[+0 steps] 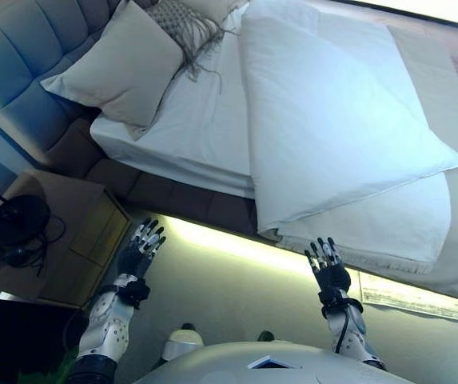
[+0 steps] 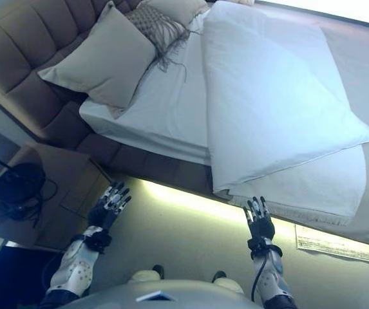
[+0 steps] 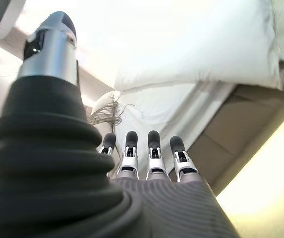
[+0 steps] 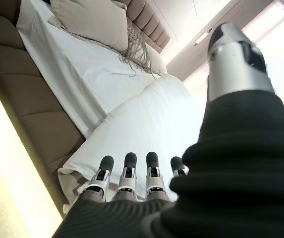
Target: Make the bed neatly
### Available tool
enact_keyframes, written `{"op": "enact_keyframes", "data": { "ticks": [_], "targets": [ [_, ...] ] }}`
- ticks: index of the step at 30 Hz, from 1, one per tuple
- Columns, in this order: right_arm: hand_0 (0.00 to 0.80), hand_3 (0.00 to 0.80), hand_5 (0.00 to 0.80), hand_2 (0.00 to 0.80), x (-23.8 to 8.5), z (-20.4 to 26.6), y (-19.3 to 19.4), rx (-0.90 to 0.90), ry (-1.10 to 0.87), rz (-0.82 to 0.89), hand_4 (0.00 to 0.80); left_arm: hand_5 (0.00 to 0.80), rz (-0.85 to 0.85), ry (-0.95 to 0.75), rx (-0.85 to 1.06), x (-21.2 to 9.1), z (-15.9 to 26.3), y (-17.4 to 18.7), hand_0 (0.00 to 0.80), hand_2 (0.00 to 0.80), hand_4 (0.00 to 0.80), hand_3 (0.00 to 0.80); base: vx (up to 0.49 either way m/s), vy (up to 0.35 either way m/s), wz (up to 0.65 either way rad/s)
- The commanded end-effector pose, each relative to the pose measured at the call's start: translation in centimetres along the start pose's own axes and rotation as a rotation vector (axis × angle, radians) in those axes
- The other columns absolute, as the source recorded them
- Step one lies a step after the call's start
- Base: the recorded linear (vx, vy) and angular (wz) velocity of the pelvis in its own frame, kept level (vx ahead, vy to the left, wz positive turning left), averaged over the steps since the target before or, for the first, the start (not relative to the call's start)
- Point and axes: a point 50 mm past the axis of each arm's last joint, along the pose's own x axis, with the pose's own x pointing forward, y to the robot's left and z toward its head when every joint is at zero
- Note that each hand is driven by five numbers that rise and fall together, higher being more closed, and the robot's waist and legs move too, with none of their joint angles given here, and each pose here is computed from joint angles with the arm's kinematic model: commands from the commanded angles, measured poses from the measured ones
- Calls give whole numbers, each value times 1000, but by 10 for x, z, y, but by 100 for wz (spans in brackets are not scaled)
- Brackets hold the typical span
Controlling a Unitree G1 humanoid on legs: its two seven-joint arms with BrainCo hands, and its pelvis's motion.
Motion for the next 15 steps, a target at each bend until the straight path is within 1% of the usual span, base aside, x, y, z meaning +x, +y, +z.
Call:
{"op": "enact_keyframes", "data": {
  "ticks": [1, 3, 6, 10, 15],
  "targets": [
    [0, 0, 0, 0, 8, 22, 14, -69, -34, 117, 0, 0, 8, -131, 56, 2, 27, 5, 0, 0, 0, 0, -4, 0, -22],
    [0, 0, 0, 0, 11, 23, 16, -91, -20, 132, 0, 0, 35, -135, 22, -1, 24, 8, 0, 0, 0, 0, -20, 64, -41],
    [0, 0, 0, 0, 11, 25, 19, -76, -50, 123, 0, 0, 7, -125, 8, 0, 23, 4, 0, 0, 0, 0, 3, 123, -33],
    [0, 0, 0, 0, 8, 25, 15, -57, -66, 88, 0, 0, -26, -111, 3, 5, 22, -4, 0, 0, 0, 0, 63, 134, 0],
    [0, 0, 0, 0, 5, 23, 11, -54, -62, 77, 0, 0, -8, -97, 14, 5, 21, -2, 0, 0, 0, 0, 56, 149, 2]
  ]
}}
